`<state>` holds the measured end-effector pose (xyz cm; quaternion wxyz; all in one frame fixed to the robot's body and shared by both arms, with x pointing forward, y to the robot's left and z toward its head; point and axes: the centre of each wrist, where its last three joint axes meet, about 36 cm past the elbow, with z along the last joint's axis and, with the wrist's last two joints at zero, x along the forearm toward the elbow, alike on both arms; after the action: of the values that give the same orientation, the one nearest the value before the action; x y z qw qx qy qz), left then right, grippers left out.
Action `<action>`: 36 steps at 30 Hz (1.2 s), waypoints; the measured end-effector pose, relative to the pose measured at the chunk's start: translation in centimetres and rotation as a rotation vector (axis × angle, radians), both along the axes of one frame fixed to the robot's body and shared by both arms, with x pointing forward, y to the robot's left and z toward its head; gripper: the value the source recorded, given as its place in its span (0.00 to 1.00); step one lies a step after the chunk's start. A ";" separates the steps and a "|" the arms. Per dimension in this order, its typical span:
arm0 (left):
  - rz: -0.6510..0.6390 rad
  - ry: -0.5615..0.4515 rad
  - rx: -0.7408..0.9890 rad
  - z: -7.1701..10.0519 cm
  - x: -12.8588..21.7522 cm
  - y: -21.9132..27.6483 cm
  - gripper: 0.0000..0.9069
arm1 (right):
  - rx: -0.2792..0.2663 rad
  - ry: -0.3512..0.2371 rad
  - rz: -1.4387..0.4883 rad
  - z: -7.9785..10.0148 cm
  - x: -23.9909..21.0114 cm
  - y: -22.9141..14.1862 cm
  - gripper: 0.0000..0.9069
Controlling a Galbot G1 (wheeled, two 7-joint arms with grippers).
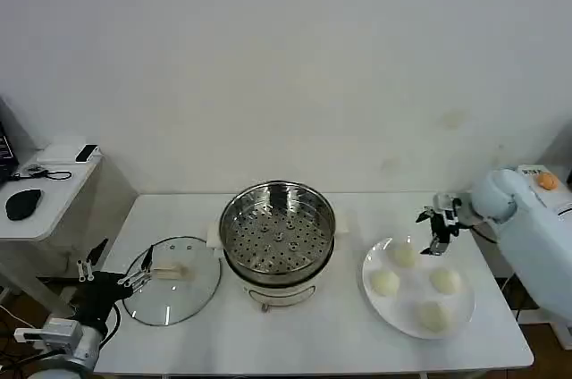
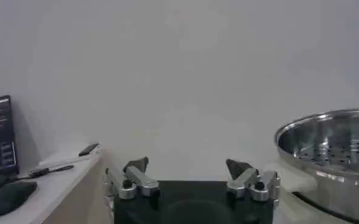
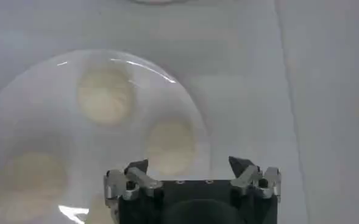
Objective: Take steamed baozi put them in steamer then cover it.
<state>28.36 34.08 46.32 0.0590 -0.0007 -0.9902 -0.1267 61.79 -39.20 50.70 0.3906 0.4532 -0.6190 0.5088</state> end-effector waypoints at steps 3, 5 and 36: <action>0.000 0.003 0.004 -0.1 0.1 0.1 1.00 | -0.010 0.011 0.004 -1.0 0.2 0.4 1.00; 0.002 0.004 0.004 -0.2 0.2 0.2 1.00 | -0.013 0.016 0.004 -1.5 0.3 0.7 1.00; 0.012 0.022 0.015 -1.0 0.9 1.2 1.00 | -0.048 0.043 -0.032 -5.0 1.3 1.1 1.00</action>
<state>29.30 35.24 45.29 0.0705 0.0043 -0.9885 -0.1336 63.10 -38.05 45.73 0.4224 0.4447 -0.6054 0.5073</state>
